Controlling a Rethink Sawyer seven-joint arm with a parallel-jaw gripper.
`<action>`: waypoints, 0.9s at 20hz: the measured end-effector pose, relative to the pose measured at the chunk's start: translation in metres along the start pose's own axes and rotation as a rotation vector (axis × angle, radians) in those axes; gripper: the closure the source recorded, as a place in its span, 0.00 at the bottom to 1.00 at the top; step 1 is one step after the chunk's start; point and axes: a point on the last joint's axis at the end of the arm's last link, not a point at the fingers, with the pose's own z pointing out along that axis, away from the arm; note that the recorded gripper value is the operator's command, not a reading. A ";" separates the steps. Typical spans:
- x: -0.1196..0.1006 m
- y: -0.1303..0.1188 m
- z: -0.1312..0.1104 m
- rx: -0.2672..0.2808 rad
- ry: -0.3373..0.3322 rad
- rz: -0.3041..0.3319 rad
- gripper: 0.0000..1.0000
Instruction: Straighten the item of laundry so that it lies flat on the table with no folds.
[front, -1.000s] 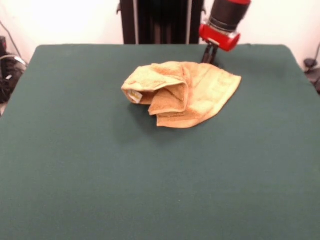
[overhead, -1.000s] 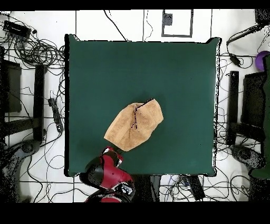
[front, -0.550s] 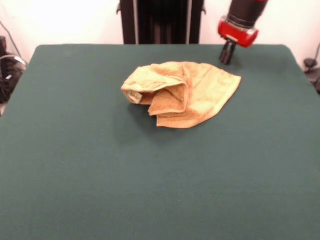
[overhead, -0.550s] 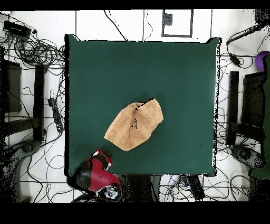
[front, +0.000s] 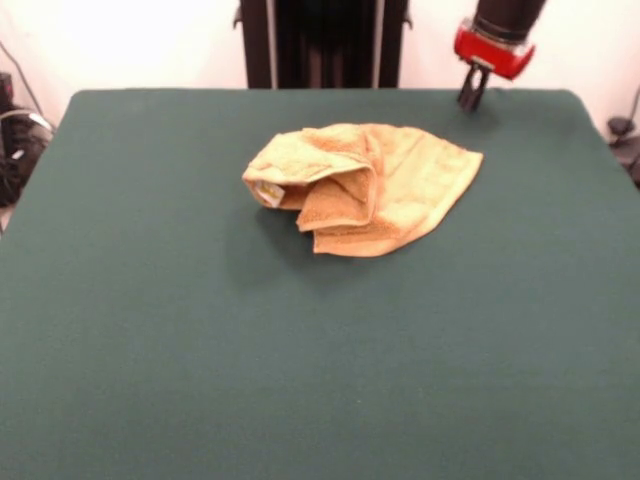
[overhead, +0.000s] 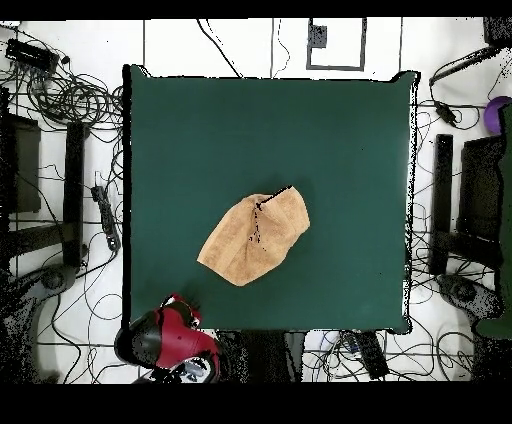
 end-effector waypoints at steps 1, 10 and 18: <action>0.000 -0.002 -0.003 0.007 0.016 -0.005 1.00; -0.025 -0.022 -0.055 0.111 0.207 -0.128 1.00; -0.081 -0.020 -0.069 0.086 0.116 -0.169 0.00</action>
